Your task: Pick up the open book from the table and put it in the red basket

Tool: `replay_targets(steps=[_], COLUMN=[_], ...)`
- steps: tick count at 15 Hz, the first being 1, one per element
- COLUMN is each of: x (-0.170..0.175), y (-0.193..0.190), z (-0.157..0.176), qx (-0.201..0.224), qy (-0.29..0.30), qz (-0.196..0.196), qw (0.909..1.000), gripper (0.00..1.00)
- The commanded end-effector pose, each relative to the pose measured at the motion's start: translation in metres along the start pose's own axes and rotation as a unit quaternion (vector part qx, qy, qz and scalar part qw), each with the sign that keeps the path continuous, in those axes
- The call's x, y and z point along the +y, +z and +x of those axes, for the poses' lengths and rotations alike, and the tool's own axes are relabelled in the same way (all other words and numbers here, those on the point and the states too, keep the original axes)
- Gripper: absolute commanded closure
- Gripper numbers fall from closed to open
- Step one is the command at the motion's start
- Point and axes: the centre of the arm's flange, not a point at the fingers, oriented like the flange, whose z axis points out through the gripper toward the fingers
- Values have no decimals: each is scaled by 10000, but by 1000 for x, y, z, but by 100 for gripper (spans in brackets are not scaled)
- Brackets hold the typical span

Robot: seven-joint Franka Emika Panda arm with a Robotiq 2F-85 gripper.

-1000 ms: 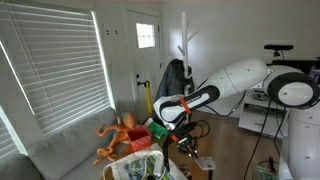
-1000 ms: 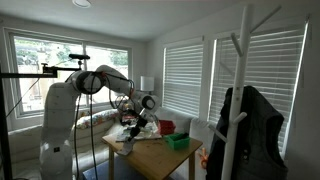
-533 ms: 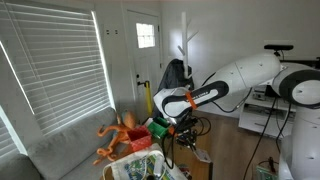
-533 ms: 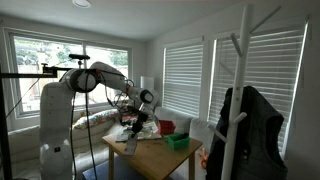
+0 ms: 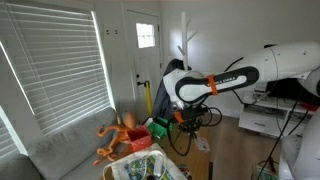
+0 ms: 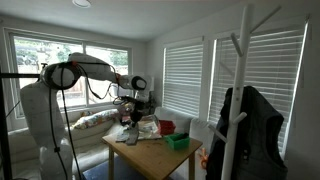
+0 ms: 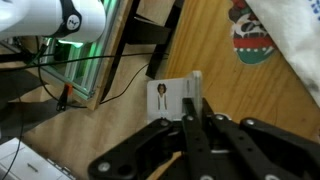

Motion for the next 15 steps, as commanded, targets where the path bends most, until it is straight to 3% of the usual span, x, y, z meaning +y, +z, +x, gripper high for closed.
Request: replay_targets(steps=[1, 5, 9, 10, 11, 14, 15], x=[-28, -37, -43, -38, -39, -41, -41], y=[-6, -41, -77, -62, -66, -62, -61], z=[19, 38, 38, 41, 40, 41, 41], qx=[10, 7, 244, 149, 159, 151, 149], qy=[763, 1353, 1886, 1593, 1613, 1602, 1601], qz=[664, 1527, 2407, 2063, 2138, 2081, 2072], qw=[9949, 9790, 9518, 9653, 9633, 9648, 9650], gripper=[97, 97, 98, 98, 92, 92, 98])
